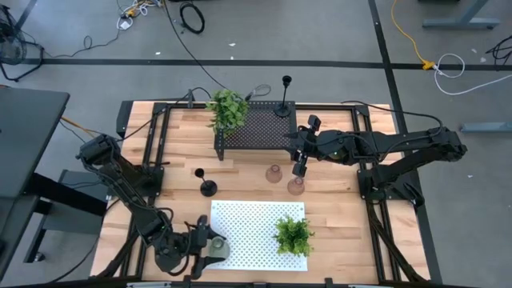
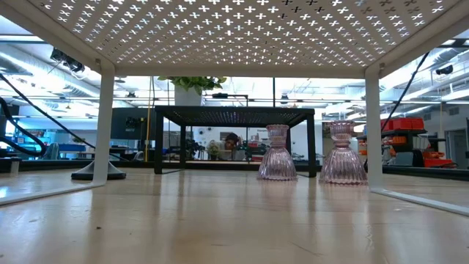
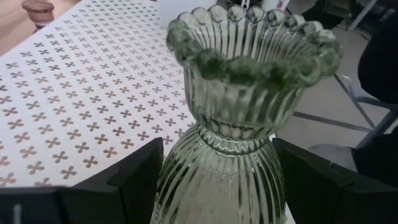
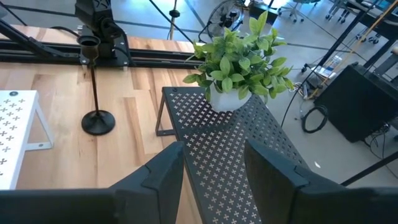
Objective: Pick & Place candle stick holders
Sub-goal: Put the small green glass candle holder on the white shelf
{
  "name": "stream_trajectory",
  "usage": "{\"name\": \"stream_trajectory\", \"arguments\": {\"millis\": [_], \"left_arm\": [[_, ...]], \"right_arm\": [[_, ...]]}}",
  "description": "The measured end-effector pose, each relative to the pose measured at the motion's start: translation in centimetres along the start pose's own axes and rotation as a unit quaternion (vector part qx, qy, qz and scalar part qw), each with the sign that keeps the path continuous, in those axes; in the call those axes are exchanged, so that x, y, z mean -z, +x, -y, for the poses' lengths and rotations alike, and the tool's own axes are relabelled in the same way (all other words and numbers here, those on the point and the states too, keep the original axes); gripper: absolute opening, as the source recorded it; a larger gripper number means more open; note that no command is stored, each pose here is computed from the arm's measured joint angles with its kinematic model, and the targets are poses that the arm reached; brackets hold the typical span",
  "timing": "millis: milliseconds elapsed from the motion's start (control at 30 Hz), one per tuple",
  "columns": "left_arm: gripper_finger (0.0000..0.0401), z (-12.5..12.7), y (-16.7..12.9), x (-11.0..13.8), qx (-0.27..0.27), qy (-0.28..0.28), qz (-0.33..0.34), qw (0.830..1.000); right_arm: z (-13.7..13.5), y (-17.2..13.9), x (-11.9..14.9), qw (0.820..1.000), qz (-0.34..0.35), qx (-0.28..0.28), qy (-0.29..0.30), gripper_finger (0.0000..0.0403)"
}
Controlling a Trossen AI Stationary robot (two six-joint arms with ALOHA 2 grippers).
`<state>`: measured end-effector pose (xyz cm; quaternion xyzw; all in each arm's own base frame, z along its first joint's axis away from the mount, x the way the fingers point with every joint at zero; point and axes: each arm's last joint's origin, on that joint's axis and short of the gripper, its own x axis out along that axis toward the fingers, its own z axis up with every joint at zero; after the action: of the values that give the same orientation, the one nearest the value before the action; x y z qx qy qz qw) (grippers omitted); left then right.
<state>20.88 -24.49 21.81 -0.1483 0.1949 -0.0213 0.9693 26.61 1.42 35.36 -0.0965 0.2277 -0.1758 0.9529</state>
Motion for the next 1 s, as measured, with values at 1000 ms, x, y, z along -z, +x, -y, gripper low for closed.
{"name": "stream_trajectory", "arguments": {"millis": [1000], "left_arm": [[0.0276,0.3,1.3,0.4,0.027,-0.009,0.001,1.0]], "right_arm": [[0.0,0.0,0.0,1.0,0.0,0.0,0.0,0.0169]]}}
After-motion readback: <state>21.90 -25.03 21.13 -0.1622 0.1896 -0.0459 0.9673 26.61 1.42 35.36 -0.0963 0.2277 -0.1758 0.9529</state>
